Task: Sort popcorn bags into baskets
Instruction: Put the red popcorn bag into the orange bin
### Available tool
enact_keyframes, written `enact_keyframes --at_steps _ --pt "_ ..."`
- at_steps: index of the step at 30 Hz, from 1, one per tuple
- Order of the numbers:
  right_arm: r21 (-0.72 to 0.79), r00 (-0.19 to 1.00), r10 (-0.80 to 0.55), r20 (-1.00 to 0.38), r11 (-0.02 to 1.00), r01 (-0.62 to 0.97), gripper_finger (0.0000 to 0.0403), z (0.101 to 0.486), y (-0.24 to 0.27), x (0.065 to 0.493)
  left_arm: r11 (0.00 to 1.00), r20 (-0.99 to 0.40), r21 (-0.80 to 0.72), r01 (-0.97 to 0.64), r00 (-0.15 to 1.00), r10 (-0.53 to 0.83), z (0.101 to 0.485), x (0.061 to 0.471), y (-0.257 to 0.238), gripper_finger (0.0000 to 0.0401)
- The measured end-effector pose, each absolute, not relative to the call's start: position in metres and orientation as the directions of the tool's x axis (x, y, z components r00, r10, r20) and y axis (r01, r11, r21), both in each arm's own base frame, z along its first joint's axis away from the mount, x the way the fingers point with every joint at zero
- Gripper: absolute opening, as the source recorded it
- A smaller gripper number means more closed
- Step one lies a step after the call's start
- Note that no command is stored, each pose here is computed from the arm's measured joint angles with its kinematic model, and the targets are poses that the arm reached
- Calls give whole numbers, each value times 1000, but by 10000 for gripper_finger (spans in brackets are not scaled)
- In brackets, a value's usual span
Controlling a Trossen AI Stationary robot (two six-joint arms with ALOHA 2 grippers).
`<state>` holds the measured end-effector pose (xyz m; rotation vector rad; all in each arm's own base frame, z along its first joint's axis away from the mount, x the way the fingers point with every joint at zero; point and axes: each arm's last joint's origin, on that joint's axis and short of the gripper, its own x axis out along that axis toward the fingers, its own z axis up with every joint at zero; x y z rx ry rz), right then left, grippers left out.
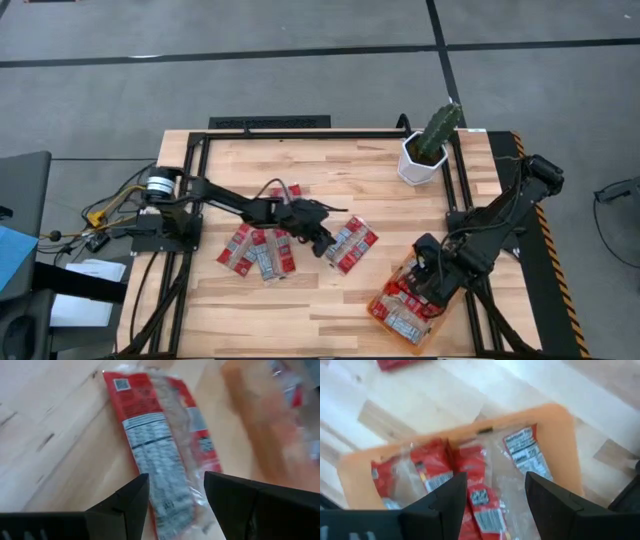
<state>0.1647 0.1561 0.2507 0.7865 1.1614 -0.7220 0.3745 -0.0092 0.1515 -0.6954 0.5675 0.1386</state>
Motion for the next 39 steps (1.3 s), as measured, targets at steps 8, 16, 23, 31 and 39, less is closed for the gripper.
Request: enact_keyframes --at_steps 8,16,23,31,39 --pt "242 352 -131 -927 509 826 225 252 153 176 762 -592 -571 -304 796 -127 121 395 -7 179" --pt "251 381 -201 -902 474 844 221 252 142 186 752 -615 -604 -263 754 -230 102 406 -10 167" --pt "257 378 -266 -887 397 881 207 253 122 200 776 -651 -564 -283 731 -207 100 403 -7 70" --pt "266 386 -315 -867 362 894 192 254 102 214 766 -658 -566 -303 726 -199 98 403 -5 2" --pt "285 386 -357 -851 306 909 208 255 87 223 751 -664 -572 -331 724 -187 117 396 11 0"
